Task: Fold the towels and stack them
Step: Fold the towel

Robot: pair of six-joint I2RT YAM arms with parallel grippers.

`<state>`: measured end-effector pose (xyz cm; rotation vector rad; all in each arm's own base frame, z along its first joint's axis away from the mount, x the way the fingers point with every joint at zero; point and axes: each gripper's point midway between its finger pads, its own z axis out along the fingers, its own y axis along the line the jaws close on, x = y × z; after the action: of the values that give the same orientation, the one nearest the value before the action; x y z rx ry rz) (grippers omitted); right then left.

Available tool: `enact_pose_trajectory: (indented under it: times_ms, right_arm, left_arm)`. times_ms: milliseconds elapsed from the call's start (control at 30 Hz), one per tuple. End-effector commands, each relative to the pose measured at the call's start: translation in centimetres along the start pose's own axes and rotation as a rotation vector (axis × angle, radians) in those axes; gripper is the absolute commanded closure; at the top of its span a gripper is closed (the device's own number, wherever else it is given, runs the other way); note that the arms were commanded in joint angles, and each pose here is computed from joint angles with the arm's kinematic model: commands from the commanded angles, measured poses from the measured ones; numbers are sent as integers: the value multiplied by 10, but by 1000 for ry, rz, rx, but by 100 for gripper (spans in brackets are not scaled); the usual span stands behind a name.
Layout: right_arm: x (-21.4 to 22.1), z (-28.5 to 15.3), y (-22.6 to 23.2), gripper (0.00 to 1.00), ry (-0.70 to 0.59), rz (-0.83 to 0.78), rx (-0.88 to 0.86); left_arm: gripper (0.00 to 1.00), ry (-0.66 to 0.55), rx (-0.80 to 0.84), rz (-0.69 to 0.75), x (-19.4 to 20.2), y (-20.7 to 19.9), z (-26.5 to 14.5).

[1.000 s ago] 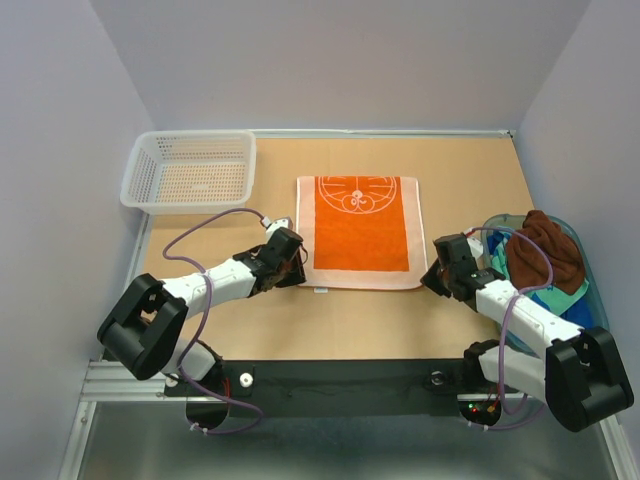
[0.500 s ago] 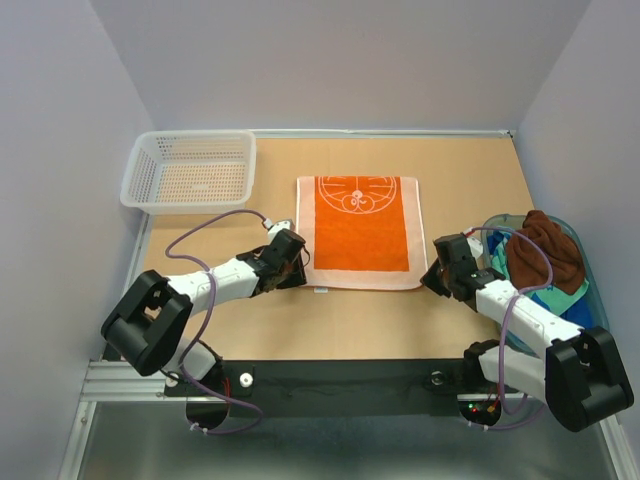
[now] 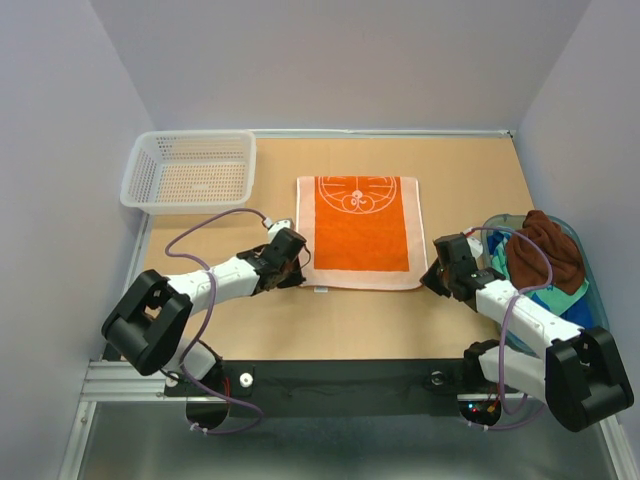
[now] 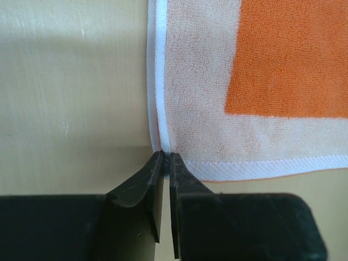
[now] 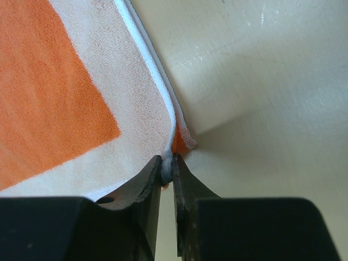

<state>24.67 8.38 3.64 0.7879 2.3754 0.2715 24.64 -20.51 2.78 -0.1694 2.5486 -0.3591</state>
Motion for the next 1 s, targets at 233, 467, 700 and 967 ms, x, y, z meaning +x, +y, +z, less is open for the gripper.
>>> enact_pose_trajectory:
  times_ms: [233,467,700,967]
  right_arm:
    - [-10,-2,12,83,-37,5,-57]
    - [-9,-1,11,82,-34,4,-53]
    - [-9,-1,11,82,-33,4,-54]
    - [-8,0,11,82,-31,3,-54]
  left_arm:
    - [80,-51,57,9,-27,-25,-20]
    - [70,-9,63,9,-13,-24,-8]
    - [61,16,37,13,-3,-17,2]
    - [59,44,9,15,7,-9,10]
